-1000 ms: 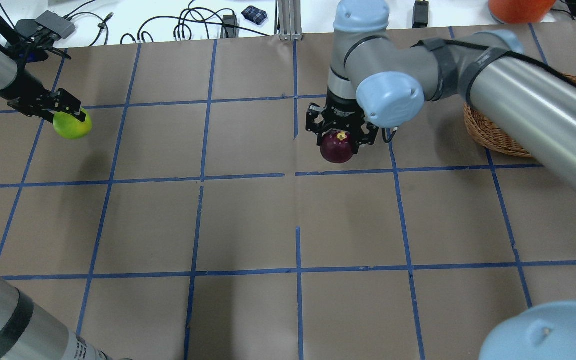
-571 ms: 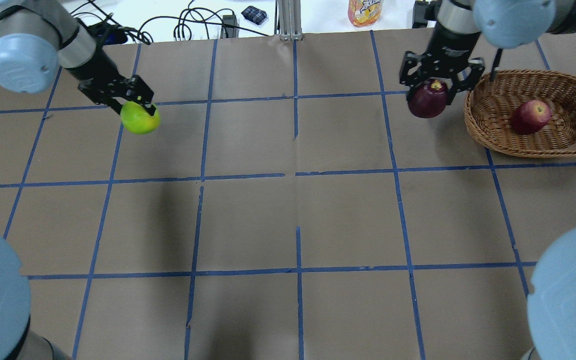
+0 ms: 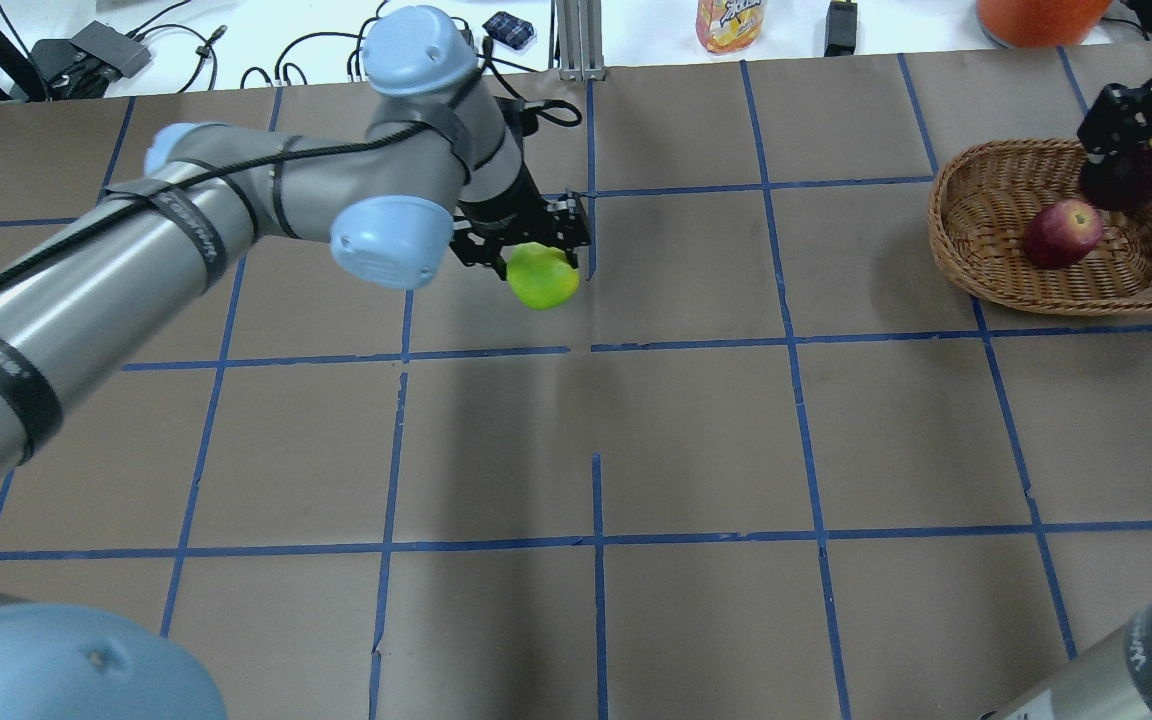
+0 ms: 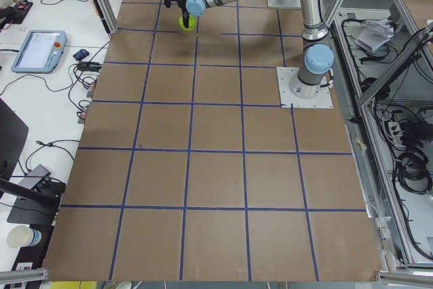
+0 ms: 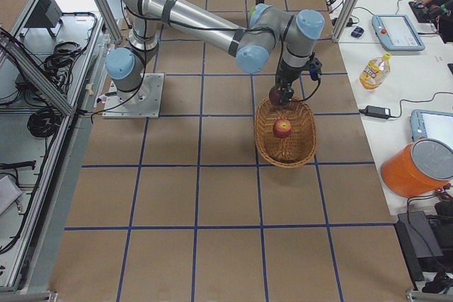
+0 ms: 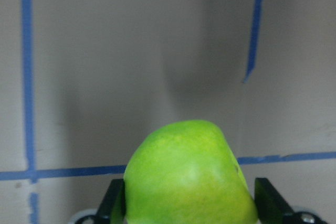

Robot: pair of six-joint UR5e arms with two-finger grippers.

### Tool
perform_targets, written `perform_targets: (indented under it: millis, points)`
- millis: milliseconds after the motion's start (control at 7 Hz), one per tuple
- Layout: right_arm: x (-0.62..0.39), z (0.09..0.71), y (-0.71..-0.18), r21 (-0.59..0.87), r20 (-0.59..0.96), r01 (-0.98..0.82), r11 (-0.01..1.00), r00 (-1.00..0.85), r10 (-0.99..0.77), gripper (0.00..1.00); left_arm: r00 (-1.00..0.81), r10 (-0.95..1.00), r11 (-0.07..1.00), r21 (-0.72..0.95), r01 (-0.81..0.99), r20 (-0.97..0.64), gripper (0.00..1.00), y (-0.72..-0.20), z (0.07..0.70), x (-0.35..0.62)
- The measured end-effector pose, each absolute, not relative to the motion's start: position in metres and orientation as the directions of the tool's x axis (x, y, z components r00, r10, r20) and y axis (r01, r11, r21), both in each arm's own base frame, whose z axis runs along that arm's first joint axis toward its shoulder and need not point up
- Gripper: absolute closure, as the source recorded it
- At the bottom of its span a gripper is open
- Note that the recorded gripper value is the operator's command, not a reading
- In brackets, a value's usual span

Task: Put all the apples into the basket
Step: 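Carry dark apple to basket with right gripper while left carries green apple centerward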

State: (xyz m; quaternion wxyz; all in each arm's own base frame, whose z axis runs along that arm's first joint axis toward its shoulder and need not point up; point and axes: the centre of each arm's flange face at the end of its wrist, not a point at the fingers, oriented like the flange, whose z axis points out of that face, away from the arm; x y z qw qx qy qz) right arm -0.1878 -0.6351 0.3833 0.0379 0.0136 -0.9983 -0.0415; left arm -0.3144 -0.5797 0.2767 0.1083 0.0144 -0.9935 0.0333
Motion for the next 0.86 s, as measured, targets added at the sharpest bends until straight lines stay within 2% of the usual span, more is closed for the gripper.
perform_targets:
  millis: [571, 714, 857]
  points:
    - [-0.269, 0.293, -0.667, 0.023, 0.155, -0.066, 0.998, -0.986, -0.069, 1.00, -0.841, 0.092, 0.983, -0.184, -0.009, 0.532, 0.67, -0.552, 0.237, -0.359]
    - [-0.272, 0.278, -0.669, 0.030, 0.151, -0.079, 0.996, -0.985, -0.083, 0.88, -0.812, 0.121, 0.976, -0.217, -0.008, 0.572, 0.66, -0.551, 0.224, -0.363]
    - [-0.274, 0.263, -0.670, 0.047, 0.140, -0.088, 0.995, -0.986, -0.094, 0.65, -0.797, 0.134, 0.971, -0.240, -0.015, 0.590, 0.16, -0.548, 0.209, -0.364]
